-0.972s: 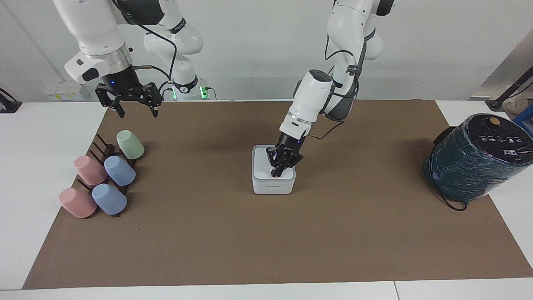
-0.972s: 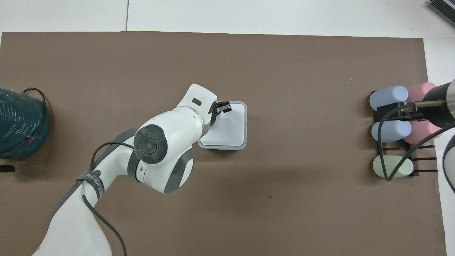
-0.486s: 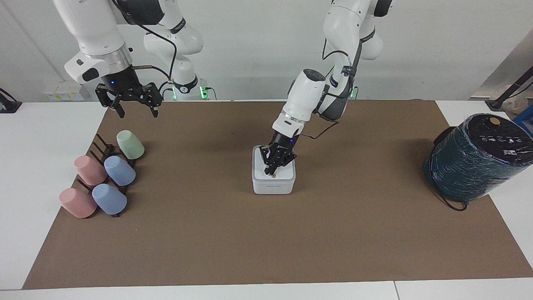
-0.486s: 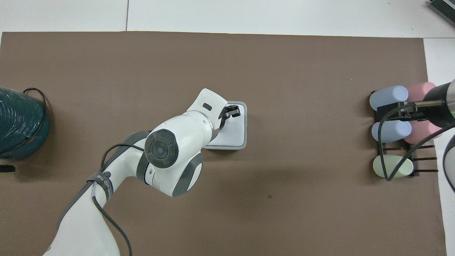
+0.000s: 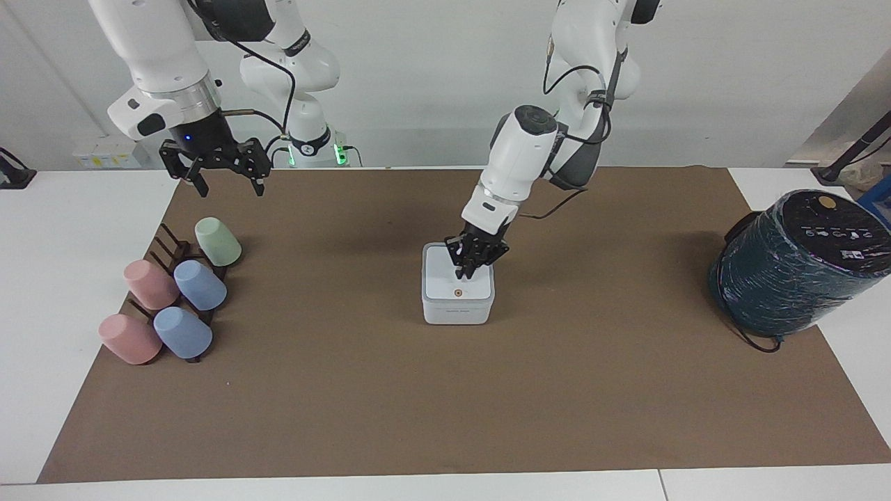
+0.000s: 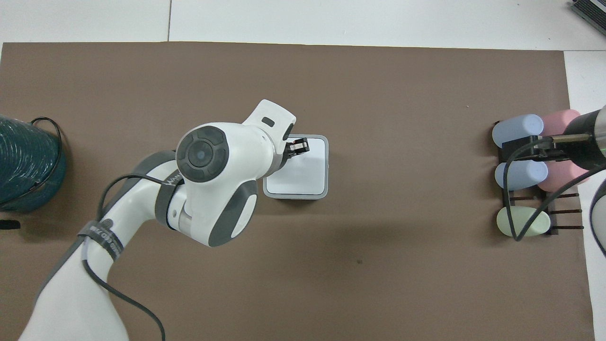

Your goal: Close trash can lid

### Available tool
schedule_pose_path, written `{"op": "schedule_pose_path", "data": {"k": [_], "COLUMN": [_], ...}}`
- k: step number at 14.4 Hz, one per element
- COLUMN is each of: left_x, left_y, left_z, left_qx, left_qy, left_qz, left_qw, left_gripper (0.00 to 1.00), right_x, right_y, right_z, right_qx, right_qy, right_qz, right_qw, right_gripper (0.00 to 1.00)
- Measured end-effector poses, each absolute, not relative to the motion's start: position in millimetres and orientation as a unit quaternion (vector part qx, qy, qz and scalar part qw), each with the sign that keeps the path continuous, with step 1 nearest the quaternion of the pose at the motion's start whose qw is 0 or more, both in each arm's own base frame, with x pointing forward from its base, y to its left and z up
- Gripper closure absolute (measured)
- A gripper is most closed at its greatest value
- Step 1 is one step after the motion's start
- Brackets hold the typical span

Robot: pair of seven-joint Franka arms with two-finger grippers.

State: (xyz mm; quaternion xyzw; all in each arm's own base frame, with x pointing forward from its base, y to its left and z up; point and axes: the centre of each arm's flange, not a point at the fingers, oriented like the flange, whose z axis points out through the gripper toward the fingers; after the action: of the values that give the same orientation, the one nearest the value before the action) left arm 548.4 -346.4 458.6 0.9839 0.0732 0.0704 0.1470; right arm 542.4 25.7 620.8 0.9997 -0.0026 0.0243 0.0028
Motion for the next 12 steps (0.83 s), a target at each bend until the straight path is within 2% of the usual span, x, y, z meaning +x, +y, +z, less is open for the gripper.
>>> {"op": "schedule_pose_path", "data": {"k": [4,5,8,10,11,12], "left_x": [585.4,591.2,590.7,579.7,574.8,571.3], "left_y": [-239.4,-205.2,-100.8,-54.9,-43.5,-37.3], "left_z": [523.9,536.1,571.9,594.0,603.0,610.2], "left_qx": [0.992,0.993,0.997,0.998,0.998,0.998], "left_qy": [0.039,0.030,-0.002,-0.010,-0.010,-0.010], "left_qz": [0.046,0.046,0.052,0.055,0.059,0.065], "left_qw": [0.114,0.107,0.061,0.032,0.022,0.011], "left_gripper": [0.76,0.69,0.67,0.64,0.58,0.46], "right_x": [542.4,542.4,542.4,542.4,542.4,542.4], "right_y": [25.7,25.7,25.7,25.7,25.7,25.7], "right_z": [620.8,620.8,620.8,620.8,620.8,620.8], "right_qx": [1.000,1.000,1.000,1.000,1.000,1.000], "right_qy": [-0.003,-0.003,-0.003,-0.003,-0.003,-0.003], "right_qz": [0.024,0.024,0.024,0.024,0.024,0.024], "right_qw": [0.003,0.003,0.003,0.003,0.003,0.003], "right_gripper": [0.00,0.00,0.00,0.00,0.00,0.00]}}
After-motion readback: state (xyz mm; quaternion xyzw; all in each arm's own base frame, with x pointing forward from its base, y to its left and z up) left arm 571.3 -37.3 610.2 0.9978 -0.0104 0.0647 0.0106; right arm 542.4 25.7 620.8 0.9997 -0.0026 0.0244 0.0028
